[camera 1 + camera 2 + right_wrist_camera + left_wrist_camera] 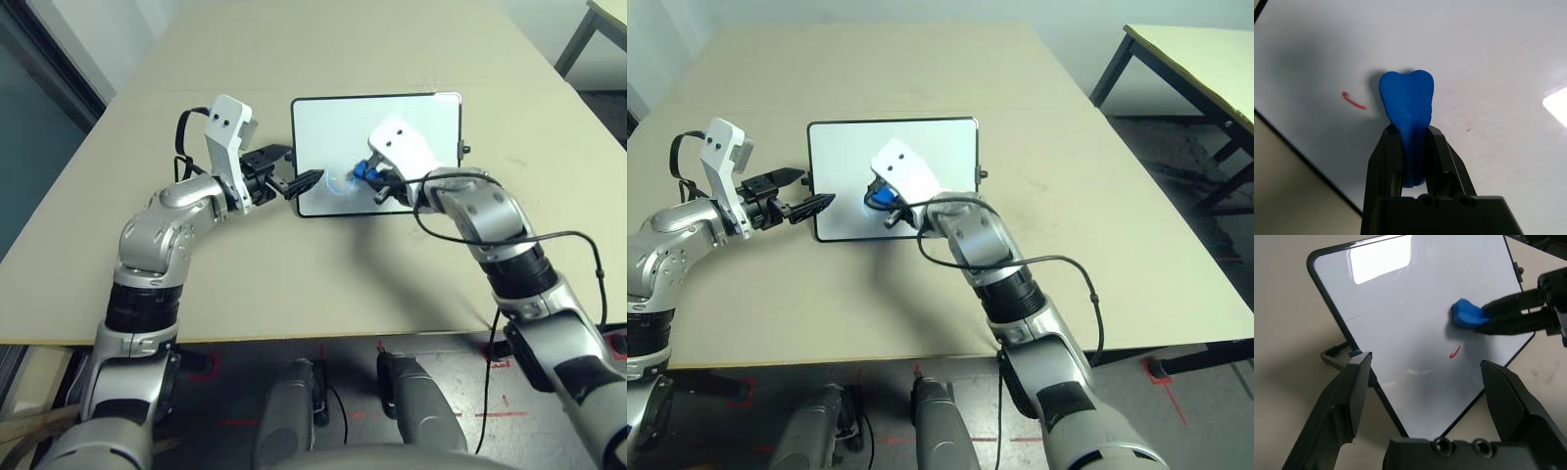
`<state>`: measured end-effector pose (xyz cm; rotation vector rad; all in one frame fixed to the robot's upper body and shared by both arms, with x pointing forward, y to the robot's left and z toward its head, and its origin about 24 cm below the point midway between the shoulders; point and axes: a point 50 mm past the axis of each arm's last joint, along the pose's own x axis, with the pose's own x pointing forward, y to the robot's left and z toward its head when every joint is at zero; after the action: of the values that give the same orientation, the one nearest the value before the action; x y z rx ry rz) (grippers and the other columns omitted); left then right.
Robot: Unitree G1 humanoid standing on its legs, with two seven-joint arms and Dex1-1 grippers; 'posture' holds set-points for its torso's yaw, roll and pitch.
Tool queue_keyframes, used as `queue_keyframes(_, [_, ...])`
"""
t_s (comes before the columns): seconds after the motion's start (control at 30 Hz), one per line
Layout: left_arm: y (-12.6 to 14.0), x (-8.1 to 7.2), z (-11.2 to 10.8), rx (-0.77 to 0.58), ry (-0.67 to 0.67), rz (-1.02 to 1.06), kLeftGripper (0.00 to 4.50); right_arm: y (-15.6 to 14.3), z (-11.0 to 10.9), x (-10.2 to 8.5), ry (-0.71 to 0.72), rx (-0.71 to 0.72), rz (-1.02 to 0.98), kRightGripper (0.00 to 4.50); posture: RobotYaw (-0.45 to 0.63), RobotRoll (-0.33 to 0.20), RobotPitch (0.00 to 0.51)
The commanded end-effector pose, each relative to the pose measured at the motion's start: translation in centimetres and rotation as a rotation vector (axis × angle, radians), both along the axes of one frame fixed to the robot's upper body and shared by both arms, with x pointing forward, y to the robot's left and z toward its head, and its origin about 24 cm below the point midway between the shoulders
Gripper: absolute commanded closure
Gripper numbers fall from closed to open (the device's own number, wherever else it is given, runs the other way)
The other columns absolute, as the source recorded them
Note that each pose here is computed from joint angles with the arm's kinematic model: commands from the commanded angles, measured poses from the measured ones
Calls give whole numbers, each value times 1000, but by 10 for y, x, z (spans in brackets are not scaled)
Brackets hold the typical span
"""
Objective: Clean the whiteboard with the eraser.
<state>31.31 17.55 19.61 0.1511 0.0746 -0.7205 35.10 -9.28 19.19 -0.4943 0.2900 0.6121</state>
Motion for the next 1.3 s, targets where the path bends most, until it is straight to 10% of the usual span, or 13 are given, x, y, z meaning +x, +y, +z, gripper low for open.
queue_keyframes(0.03, [0,-1,-2,1,9,-5,0,-8,-4,3,23,-23,-43,3932,-108,0,177])
queue_keyframes(1.3, [1,-2,-9,-8,24,1,0,6,-12,-19,152,-61,35,3932,-118,0,191])
